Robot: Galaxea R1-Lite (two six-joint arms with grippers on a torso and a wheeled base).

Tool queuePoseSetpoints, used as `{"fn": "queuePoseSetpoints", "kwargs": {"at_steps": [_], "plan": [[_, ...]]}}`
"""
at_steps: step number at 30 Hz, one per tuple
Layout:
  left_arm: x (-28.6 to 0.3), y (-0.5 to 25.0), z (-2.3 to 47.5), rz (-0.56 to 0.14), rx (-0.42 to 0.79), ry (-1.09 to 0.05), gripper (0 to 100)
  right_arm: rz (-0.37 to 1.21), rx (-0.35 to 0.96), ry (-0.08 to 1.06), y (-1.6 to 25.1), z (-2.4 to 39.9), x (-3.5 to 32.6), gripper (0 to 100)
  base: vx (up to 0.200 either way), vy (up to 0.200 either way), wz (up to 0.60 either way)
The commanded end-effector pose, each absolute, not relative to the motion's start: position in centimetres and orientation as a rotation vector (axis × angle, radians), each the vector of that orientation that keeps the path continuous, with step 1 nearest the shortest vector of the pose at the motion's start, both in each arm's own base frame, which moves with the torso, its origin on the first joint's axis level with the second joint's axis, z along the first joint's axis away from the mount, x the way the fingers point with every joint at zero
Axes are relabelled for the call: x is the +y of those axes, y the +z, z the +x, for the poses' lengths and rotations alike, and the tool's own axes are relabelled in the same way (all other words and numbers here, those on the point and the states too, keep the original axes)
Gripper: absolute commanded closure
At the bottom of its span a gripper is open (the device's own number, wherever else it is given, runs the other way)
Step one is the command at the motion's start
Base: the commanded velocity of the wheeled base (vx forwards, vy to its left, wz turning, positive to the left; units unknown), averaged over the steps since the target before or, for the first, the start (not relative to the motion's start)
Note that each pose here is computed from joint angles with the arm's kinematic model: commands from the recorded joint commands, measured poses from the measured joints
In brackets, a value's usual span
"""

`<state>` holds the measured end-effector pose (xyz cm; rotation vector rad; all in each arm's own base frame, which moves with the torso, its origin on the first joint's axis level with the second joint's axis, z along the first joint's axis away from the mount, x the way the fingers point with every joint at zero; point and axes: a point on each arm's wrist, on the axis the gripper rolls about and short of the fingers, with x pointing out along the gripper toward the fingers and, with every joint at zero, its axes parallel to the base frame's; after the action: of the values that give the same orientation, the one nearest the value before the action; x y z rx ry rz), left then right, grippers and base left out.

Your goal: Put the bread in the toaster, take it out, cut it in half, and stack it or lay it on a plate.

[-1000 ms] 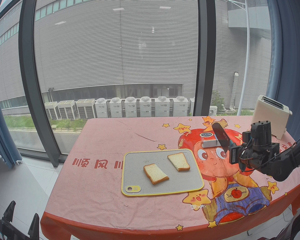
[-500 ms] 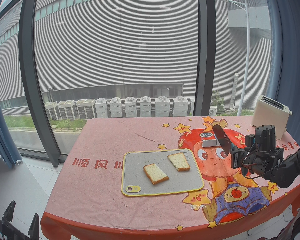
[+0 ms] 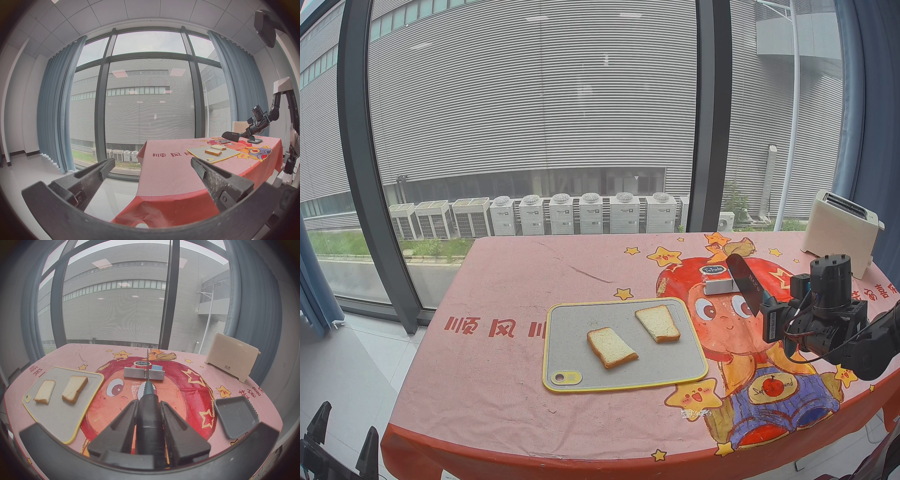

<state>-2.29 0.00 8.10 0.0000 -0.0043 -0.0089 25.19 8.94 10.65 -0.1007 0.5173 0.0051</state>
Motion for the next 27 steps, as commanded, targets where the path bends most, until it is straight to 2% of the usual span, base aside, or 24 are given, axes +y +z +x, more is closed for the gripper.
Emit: {"fn": "queuePoseSetpoints", "kwargs": {"at_steps": [1, 27], "plan": [[0.00, 7.58, -2.28, 0.000, -0.003, -0.008, 0, -0.106, 0.535, 0.003, 10.21, 25.00, 8.84, 100, 0.000, 0.000, 0.00], [0.00, 7.58, -2.28, 0.000, -0.003, -0.009, 0, -0.103, 0.507, 0.005, 10.49, 25.30, 9.16, 100, 0.000, 0.000, 0.00]]}}
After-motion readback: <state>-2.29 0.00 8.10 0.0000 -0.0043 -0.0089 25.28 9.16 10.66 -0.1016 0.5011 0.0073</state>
